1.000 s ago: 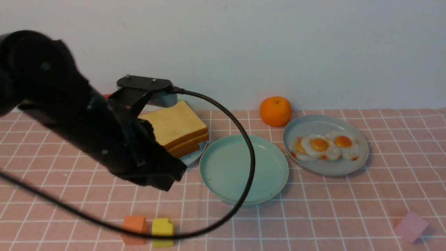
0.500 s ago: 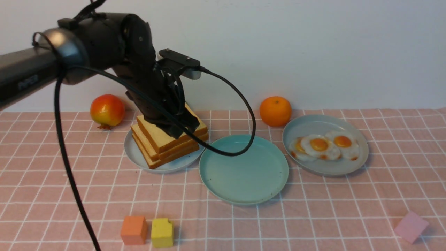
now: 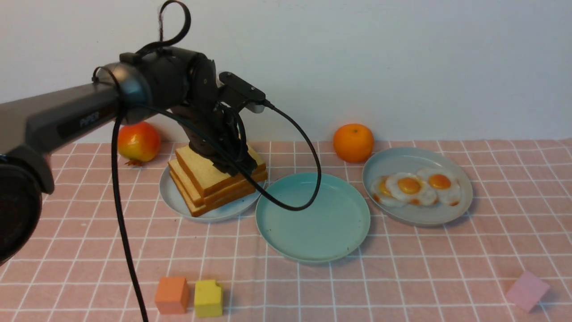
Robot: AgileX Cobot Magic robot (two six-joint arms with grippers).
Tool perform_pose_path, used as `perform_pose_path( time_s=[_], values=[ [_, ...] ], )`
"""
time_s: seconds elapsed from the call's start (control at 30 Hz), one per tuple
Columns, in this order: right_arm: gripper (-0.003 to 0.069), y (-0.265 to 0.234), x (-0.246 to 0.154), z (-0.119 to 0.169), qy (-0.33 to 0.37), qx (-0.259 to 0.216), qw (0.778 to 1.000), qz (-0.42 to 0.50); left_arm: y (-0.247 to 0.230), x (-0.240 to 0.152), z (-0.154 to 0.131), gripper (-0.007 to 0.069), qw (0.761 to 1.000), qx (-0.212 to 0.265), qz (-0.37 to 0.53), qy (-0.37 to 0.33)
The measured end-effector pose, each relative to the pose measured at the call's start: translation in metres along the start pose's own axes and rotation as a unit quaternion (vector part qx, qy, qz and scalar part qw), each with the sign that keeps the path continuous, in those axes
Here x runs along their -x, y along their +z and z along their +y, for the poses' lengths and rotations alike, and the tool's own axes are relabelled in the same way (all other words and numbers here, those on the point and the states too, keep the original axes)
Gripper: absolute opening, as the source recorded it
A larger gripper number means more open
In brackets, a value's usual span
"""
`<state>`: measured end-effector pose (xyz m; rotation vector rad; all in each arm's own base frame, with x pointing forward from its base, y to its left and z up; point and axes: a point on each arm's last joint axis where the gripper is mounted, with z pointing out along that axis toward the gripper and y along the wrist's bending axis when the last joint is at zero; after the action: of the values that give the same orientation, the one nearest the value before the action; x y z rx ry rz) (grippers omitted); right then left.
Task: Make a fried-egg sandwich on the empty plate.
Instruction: Use the left arm to grab a slice of bread
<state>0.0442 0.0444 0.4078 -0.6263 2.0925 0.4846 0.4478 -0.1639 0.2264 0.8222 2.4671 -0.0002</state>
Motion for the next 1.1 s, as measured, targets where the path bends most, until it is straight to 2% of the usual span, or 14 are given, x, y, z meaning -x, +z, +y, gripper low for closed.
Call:
perform_pose_path(
  time_s=[0.23,0.5,0.97,1.1],
  values=[
    [0.0077,0.000,-0.001,0.000,0.000,0.001,1.000,0.003,-0.006,-0.001,-0.008,0.0323,1.000,-0.001,0.025,0.017],
    [0.0087,0.000,-0.002,0.000,-0.002,-0.002,1.000,0.011,-0.026,0.009,-0.024,0.0323,0.999,-0.006,0.006,0.035],
    [0.0096,0.000,-0.002,-0.001,-0.004,-0.008,1.000,0.015,0.016,0.003,-0.020,0.0321,0.996,0.031,0.012,0.077],
    [0.0097,0.000,-0.002,-0.001,-0.004,-0.008,1.000,0.015,0.022,0.003,-0.021,0.0288,0.996,0.034,0.013,0.082]
  ],
)
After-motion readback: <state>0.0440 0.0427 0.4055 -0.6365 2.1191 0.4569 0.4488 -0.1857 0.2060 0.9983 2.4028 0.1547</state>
